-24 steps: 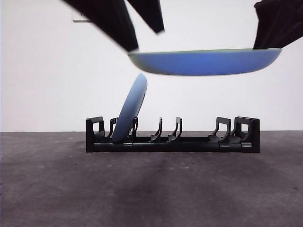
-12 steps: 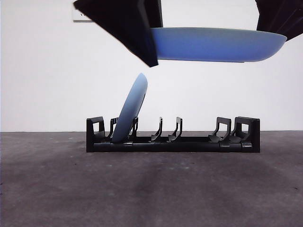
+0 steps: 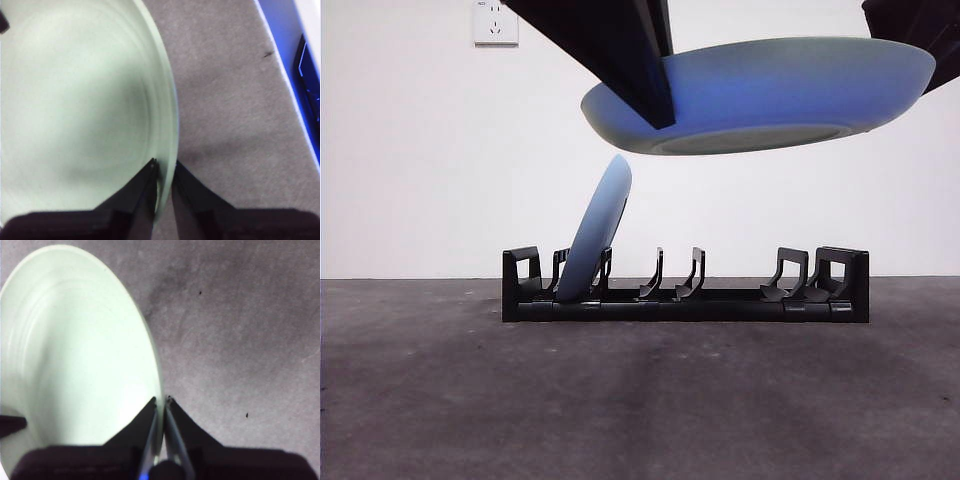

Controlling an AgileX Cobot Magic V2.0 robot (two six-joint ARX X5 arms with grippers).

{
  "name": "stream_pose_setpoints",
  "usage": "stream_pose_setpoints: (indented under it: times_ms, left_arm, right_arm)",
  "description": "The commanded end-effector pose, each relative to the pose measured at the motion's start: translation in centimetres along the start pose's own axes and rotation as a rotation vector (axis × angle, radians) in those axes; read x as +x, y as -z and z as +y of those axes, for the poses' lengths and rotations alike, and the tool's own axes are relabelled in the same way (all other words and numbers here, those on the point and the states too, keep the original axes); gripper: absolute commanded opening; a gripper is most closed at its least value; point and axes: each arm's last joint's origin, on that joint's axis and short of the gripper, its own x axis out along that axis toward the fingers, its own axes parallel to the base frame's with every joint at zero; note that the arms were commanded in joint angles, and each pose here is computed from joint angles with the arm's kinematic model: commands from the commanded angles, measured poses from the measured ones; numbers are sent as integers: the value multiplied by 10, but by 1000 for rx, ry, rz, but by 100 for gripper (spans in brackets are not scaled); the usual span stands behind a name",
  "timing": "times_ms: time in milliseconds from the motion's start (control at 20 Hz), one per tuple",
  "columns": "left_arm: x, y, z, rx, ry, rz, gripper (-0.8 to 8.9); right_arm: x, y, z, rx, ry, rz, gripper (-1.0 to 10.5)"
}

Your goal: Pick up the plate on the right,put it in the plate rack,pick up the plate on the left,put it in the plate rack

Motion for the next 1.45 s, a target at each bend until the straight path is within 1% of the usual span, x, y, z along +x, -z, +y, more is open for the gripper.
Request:
stream_pose_setpoints:
  times_ms: [50,100,150,200,250,400,500,550,600,750,800,850,1000,1050,1100,1250,1350,1450]
  left_arm:
    - [2,1,-1,-50,36,-6,-8]
    - [2,1,-1,-56,36,-7,-8]
    - [2,1,-1,-57,37,-8,-8]
    - [2,1,-2,-60,50,-23,-8]
    - [2,0,-2,-77,67,-42,-8]
    - [3,0,4,-166,102,-134,-8]
    - [3,0,12,-250,99,-214,-8]
    - [4,0,17,-304,89,-253,-8]
    - [4,1,23,-359,74,-288,-8]
    - [3,8,47,-560,-2,-416,-8]
    - [1,11,55,-623,-28,-466,-8]
    - [0,14,65,-684,-68,-519,-8]
    - [-5,25,91,-828,-192,-664,-9]
    - [-4,30,98,-869,-220,-691,-9]
    - [-1,35,105,-908,-247,-712,-9]
    - [13,45,116,-971,-282,-727,-9]
    - [24,49,120,-995,-291,-726,-9]
    - [39,56,125,-1013,-308,-712,-9]
  right_arm:
    - [-2,-2,3,-39,-30,-28,33]
    - [-2,-4,3,-45,-30,-40,138]
    - [-2,-5,3,-51,-30,-54,276]
    - [-3,-6,4,-60,-30,-70,368]
    - [-6,-6,6,-69,-28,-84,405]
    - [-24,-7,15,-107,-13,-152,411]
    - [-46,-8,27,-133,22,-250,411]
    - [-61,-7,33,-138,54,-322,411]
    - [-78,-4,40,-140,108,-406,411]
    - [-122,18,59,-154,310,-644,409]
    - [-130,26,62,-158,345,-676,409]
    - [-136,36,66,-166,356,-687,409]
    - [-143,61,71,-175,366,-633,409]
    - [-143,69,72,-176,360,-601,409]
    - [-143,76,73,-180,333,-571,409]
    - [-144,86,77,-197,244,-543,408]
    - [-146,91,80,-208,205,-539,406]
    - [-147,96,81,-209,193,-532,406]
